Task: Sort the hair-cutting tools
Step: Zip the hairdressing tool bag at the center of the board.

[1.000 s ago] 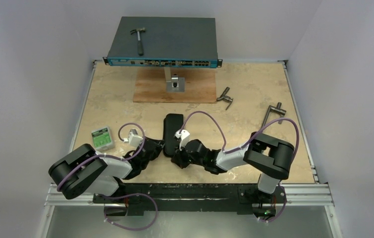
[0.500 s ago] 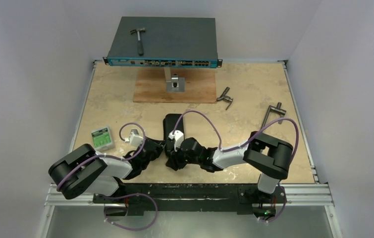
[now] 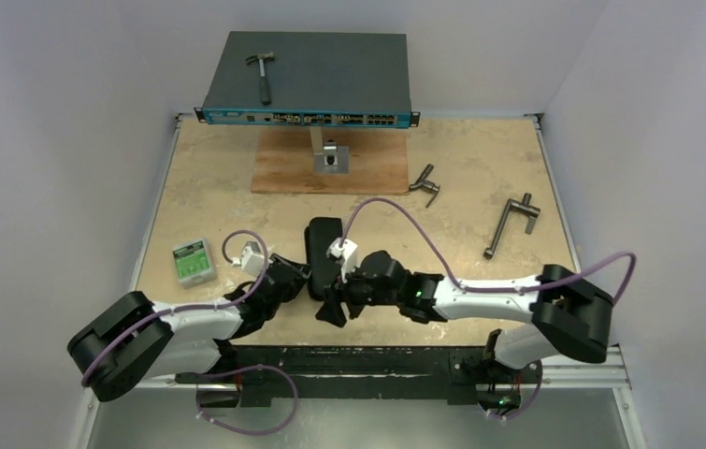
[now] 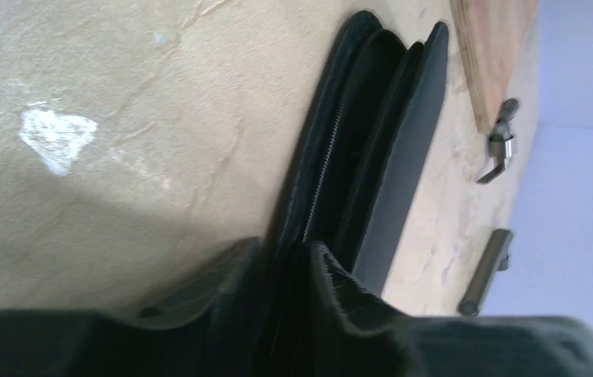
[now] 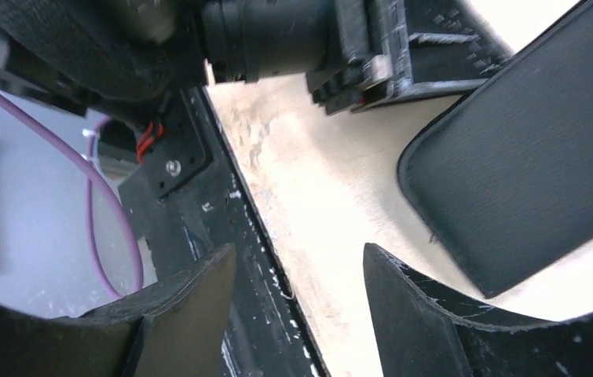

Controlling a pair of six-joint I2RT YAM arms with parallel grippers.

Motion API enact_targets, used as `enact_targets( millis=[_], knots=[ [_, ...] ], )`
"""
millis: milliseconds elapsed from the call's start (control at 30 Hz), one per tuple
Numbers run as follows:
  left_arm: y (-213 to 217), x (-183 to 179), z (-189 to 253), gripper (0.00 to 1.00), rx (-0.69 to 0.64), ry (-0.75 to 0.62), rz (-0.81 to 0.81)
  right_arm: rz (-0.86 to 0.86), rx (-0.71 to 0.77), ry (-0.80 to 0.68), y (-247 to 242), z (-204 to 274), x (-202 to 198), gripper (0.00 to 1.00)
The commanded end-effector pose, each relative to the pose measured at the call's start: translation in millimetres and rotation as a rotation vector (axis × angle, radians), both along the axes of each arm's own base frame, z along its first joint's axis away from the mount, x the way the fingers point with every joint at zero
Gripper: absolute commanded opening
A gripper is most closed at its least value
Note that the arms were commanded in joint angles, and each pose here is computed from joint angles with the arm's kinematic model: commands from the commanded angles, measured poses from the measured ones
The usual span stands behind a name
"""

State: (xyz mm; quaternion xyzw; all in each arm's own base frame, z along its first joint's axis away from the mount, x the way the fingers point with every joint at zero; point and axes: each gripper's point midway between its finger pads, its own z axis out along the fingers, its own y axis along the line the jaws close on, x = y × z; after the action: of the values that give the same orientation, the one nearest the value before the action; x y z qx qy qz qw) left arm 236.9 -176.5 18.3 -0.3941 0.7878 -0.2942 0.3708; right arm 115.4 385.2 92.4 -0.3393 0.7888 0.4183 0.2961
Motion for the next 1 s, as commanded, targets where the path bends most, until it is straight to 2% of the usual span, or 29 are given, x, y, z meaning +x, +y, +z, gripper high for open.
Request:
enact_targets(
  millis=[0, 67, 133, 233, 400, 567, 700, 967],
  knots=[
    [27.2, -16.0, -14.8, 0.42, 0.209, 0.076, -0.026, -0.093, 0.041, -0.035, -26.5, 30.4, 31.5, 0.61],
    [31.6, -17.5, -8.8, 0.55, 0.239, 0.075, -0.032, -0.176, 0.048, -0.031, -39.3, 32.7, 52.8, 0.61],
    [37.4, -20.2, -4.9, 0.63, 0.266, 0.076, -0.034, -0.243, 0.040, -0.024, -47.7, 28.9, 69.0, 0.61],
    [44.7, -25.0, 0.4, 0.69, 0.299, 0.087, -0.038, -0.311, 0.039, -0.011, -49.4, 23.6, 82.4, 0.60],
    [54.0, -28.1, 11.0, 0.71, 0.304, 0.057, -0.026, -0.413, 0.026, 0.034, -54.8, 3.6, 105.0, 0.59],
    [31.4, -13.9, 24.0, 0.72, 0.185, -0.070, -0.105, -0.429, 0.021, 0.104, -60.7, -21.3, 119.3, 0.54],
    [15.1, -3.0, 32.7, 0.73, 0.133, -0.121, -0.184, -0.422, 0.011, 0.126, -60.8, -32.9, 121.8, 0.54],
    [-9.5, 8.4, 33.3, 0.74, 0.105, -0.122, -0.303, -0.421, -0.017, 0.142, -60.5, -48.8, 124.4, 0.54]
  ],
)
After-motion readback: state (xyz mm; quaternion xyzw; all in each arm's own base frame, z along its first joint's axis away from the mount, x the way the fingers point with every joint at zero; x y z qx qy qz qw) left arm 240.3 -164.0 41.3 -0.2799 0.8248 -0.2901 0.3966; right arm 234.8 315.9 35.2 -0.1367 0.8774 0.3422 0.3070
